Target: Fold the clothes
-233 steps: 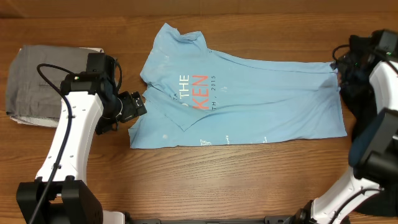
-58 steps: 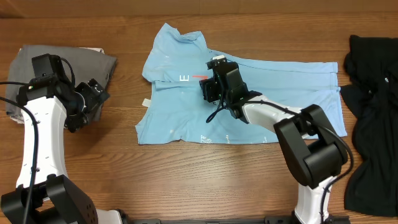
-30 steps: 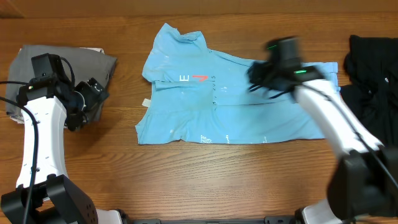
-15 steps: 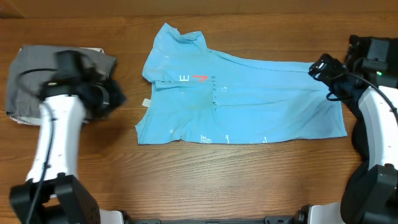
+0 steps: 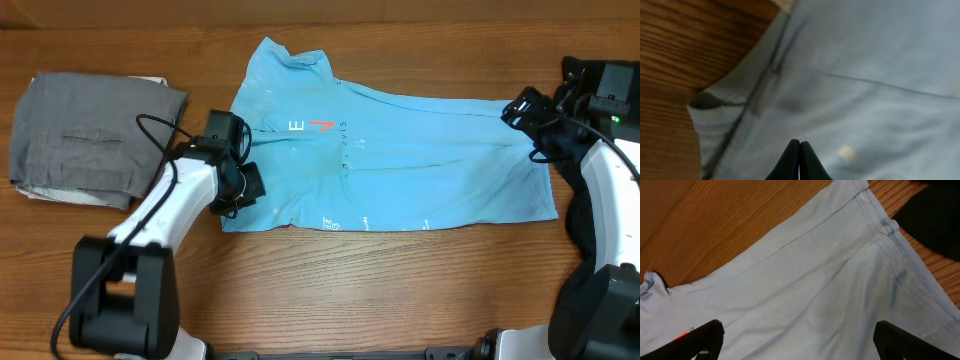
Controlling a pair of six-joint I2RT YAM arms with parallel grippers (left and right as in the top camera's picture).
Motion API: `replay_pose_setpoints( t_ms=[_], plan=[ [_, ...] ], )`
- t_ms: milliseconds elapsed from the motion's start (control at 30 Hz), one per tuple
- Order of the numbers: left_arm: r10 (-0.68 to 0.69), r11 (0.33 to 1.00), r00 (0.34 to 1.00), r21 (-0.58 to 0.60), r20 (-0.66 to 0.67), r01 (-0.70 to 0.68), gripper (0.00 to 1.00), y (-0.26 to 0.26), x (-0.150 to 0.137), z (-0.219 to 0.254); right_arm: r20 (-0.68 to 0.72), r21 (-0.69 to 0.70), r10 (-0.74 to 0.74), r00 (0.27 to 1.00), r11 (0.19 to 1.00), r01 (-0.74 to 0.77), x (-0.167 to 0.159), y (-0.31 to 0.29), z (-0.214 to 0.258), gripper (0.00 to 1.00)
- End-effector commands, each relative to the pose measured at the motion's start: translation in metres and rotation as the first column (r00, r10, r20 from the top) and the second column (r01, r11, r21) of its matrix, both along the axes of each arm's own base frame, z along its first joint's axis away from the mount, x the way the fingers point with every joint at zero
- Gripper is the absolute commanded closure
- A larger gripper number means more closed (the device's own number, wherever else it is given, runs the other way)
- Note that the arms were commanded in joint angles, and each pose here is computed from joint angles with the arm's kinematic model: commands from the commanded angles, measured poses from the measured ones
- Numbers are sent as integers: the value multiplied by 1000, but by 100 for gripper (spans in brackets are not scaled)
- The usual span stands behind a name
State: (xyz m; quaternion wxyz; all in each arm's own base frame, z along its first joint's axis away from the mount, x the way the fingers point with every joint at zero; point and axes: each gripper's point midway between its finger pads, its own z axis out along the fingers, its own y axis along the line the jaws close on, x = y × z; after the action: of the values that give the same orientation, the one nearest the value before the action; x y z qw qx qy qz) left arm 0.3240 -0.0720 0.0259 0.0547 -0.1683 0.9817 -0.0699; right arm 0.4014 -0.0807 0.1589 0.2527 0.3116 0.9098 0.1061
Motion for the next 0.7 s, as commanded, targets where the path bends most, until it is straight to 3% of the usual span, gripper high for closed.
replay_pose_setpoints(
  t_ms=[0,167,400,667],
  plan=[
    [47,996,995,77,-89,-40,96,15,-9,-34,8,0,1,1000,1000,-1,1,1,1,0],
    [68,988,970,150,-234,-33,96,29,-34,-65,8,1,1,1000,1000,-1,1,1,1,0],
    [142,976,911,208,-386,-64,96,53,-72,-62,8,0,1,1000,1000,-1,1,1,1,0],
    [149,975,881,214,-449,-56,96,56,-88,-54,8,0,1,1000,1000,-1,1,1,1,0]
  ],
)
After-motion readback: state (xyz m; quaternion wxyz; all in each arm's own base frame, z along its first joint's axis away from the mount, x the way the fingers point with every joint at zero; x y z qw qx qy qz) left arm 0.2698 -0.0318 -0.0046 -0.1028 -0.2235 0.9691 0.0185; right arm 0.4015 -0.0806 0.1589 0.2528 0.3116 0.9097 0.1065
